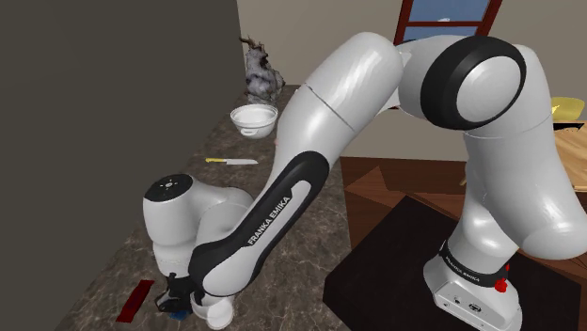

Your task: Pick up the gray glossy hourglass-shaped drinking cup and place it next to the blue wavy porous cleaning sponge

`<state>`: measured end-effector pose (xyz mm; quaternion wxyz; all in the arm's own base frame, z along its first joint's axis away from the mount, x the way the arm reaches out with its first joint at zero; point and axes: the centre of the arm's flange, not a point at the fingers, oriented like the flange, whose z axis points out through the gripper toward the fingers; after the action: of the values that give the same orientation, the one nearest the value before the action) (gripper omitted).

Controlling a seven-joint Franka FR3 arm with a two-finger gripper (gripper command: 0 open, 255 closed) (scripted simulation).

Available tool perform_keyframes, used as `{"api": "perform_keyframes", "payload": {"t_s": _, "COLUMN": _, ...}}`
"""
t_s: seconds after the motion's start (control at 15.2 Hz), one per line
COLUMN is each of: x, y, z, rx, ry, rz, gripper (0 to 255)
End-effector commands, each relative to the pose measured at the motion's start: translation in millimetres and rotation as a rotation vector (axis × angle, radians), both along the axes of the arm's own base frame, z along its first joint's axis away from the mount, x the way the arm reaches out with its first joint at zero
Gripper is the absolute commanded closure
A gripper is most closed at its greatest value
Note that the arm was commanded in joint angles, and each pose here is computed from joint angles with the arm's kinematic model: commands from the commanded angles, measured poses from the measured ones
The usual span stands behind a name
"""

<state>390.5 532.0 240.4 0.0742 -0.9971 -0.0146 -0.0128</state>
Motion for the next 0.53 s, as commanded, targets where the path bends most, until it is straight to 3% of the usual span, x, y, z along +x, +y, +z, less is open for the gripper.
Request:
{"api": "perform_keyframes", "payload": {"t_s": 0.0, "x": 1, "y": 0, "z": -10, "rx": 0.001, "ry": -0.001, "rz": 0.0, "gripper": 255}}
{"api": "perform_keyframes", "payload": {"t_s": 0.46, "x": 1, "y": 0, "z": -47, "rx": 0.001, "ry": -0.001, "rz": 0.0, "gripper": 255}}
